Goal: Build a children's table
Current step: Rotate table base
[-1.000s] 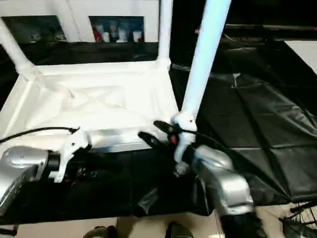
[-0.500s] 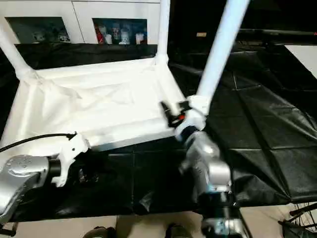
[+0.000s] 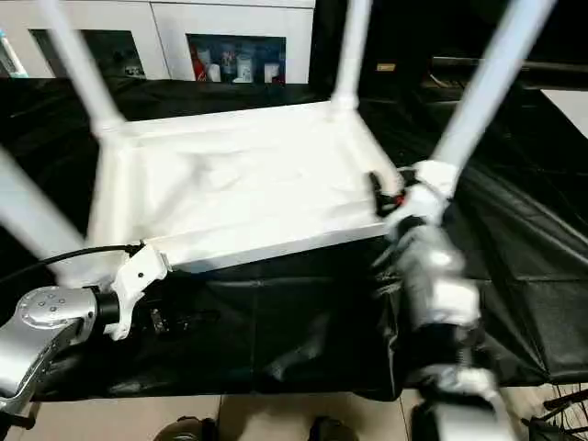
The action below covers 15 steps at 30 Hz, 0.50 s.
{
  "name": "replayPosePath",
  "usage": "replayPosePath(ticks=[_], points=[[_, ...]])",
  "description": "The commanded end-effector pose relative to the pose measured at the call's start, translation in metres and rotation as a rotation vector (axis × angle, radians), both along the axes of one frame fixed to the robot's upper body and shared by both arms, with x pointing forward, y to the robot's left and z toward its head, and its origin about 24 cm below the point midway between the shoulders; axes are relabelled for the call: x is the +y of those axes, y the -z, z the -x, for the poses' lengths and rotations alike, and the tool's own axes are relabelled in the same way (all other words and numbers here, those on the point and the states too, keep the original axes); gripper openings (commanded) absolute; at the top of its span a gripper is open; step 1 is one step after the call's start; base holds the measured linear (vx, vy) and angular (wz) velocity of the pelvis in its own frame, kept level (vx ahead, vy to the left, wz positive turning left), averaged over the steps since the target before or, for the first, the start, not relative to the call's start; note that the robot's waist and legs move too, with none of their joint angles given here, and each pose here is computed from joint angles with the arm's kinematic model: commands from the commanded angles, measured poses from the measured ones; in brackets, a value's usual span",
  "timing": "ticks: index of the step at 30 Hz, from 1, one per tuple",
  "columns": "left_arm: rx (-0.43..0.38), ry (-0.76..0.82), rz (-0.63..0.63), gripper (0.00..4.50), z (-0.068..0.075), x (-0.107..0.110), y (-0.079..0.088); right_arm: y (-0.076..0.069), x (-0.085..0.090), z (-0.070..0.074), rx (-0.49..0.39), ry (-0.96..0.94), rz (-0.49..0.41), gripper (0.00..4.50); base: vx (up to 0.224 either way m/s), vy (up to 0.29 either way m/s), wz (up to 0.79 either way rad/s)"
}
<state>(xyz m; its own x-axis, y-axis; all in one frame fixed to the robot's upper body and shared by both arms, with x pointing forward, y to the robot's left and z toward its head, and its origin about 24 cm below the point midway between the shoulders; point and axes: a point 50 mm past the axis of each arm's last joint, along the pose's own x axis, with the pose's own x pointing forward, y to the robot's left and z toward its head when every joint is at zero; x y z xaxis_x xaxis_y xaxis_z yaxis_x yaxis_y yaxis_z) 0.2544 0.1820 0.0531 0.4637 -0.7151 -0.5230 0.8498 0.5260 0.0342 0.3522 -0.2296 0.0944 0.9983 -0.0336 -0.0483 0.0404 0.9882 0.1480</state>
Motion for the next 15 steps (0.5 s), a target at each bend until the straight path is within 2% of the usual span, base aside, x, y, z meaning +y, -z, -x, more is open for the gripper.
replayPosePath(ticks=[1, 4, 6, 9, 12, 14, 15], points=[[-0.007, -0.046, -0.033, 4.48, -0.001, 0.012, 0.0, -0.017, -0.027, -0.001, -0.068, 0.08, 0.028, 3.1, 0.0, 0.0, 0.0], [-0.01, -0.054, -0.03, 4.48, 0.0, 0.017, -0.001, -0.022, -0.038, -0.003, -0.072, 0.096, 0.058, 3.1, 0.0, 0.0, 0.0], [-0.014, -0.042, -0.012, 4.48, 0.006, 0.024, -0.004, -0.027, -0.046, -0.006, -0.079, 0.1, 0.072, 3.1, 0.0, 0.0, 0.0], [-0.011, -0.018, 0.015, 4.48, 0.011, 0.027, -0.006, -0.028, -0.045, -0.007, -0.082, 0.081, 0.078, 3.1, 0.0, 0.0, 0.0], [0.006, -0.012, 0.132, 4.48, 0.024, 0.041, -0.016, -0.02, -0.025, -0.009, -0.071, -0.052, 0.112, 3.1, 0.0, 0.0, 0.0], [0.002, -0.06, 0.187, 4.48, 0.026, 0.057, -0.023, -0.014, -0.008, -0.006, -0.07, -0.159, 0.148, 3.1, 0.0, 0.0, 0.0], [0.001, -0.067, 0.193, 4.48, 0.026, 0.059, -0.024, -0.013, -0.006, -0.006, -0.07, -0.172, 0.152, 3.1, 0.0, 0.0, 0.0]])
